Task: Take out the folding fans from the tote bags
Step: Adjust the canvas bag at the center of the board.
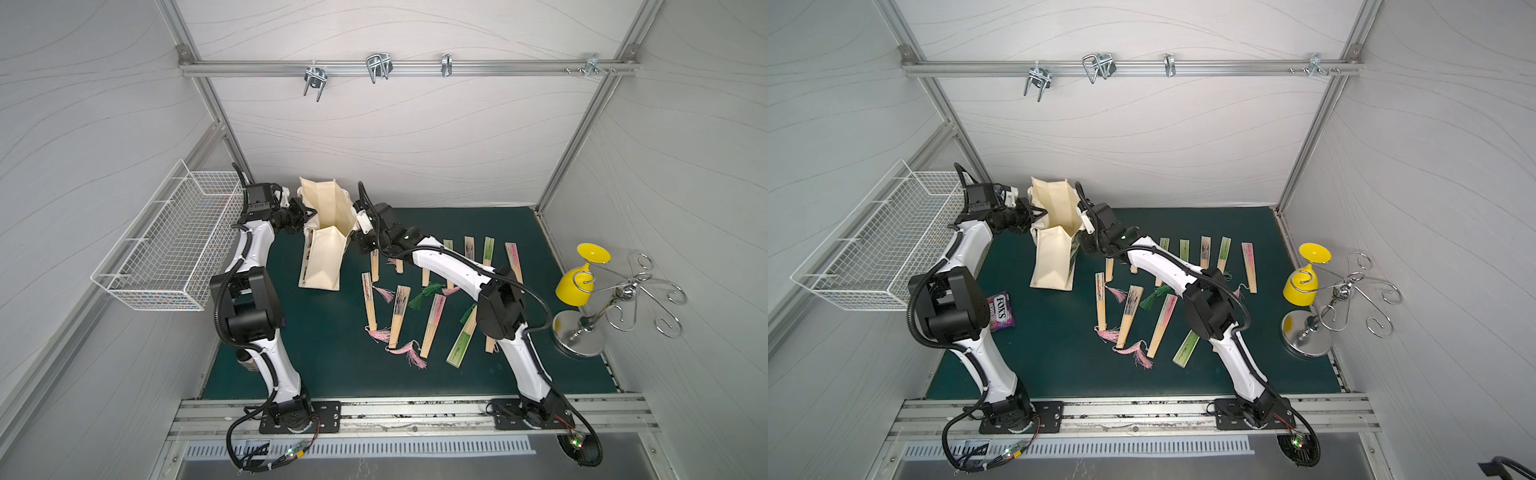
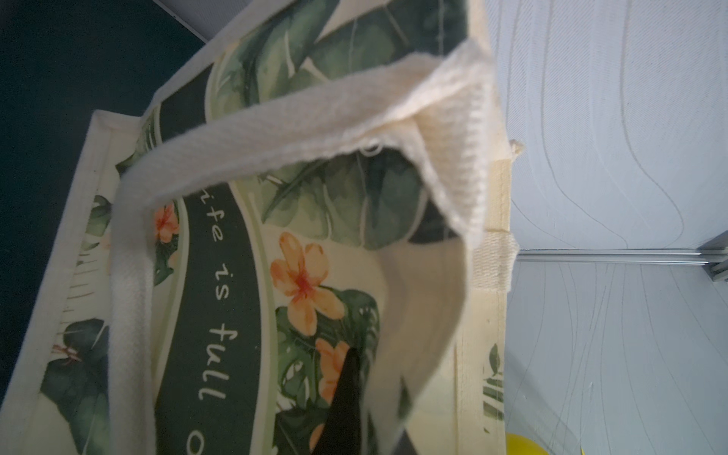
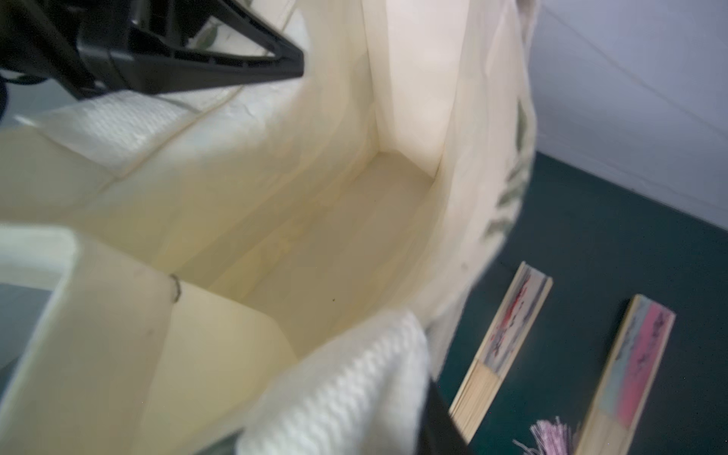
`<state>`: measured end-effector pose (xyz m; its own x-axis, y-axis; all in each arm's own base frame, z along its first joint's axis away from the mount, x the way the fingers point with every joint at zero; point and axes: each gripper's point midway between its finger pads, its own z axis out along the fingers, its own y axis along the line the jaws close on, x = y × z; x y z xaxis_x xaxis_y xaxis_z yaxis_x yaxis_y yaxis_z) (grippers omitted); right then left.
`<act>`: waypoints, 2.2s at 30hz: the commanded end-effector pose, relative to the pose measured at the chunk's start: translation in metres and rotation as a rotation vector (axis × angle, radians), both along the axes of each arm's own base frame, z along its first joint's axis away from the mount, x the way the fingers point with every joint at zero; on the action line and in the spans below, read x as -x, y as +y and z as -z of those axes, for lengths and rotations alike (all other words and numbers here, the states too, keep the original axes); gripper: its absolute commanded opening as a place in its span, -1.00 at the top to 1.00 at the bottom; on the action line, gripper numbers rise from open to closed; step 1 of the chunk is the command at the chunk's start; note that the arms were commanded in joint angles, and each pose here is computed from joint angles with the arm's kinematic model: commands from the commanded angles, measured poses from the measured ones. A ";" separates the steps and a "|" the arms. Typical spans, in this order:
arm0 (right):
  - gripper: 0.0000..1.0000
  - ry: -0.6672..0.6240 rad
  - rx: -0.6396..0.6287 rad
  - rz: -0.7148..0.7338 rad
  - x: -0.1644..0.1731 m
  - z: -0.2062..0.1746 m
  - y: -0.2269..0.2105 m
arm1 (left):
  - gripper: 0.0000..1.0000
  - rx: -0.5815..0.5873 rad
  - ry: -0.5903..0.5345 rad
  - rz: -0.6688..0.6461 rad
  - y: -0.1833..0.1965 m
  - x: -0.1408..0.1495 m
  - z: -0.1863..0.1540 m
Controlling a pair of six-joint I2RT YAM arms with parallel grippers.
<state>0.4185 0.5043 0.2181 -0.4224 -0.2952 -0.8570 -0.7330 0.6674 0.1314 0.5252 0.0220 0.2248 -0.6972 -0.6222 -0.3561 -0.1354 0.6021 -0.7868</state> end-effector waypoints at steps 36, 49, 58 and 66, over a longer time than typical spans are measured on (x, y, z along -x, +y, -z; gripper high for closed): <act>0.75 -0.127 0.031 -0.089 -0.005 -0.025 0.024 | 1.00 -0.213 -0.126 -0.142 0.058 -0.005 -0.064; 0.65 -0.146 0.075 -0.038 -0.028 -0.002 0.025 | 1.00 -0.189 -0.176 -0.178 0.068 -0.019 -0.039; 0.56 -0.176 0.062 0.013 -0.036 -0.024 0.006 | 0.52 -0.143 -0.154 -0.140 0.059 -0.018 -0.034; 0.13 -0.144 0.043 -0.009 -0.023 -0.023 0.004 | -0.27 -0.226 -0.165 -0.172 0.066 -0.006 -0.063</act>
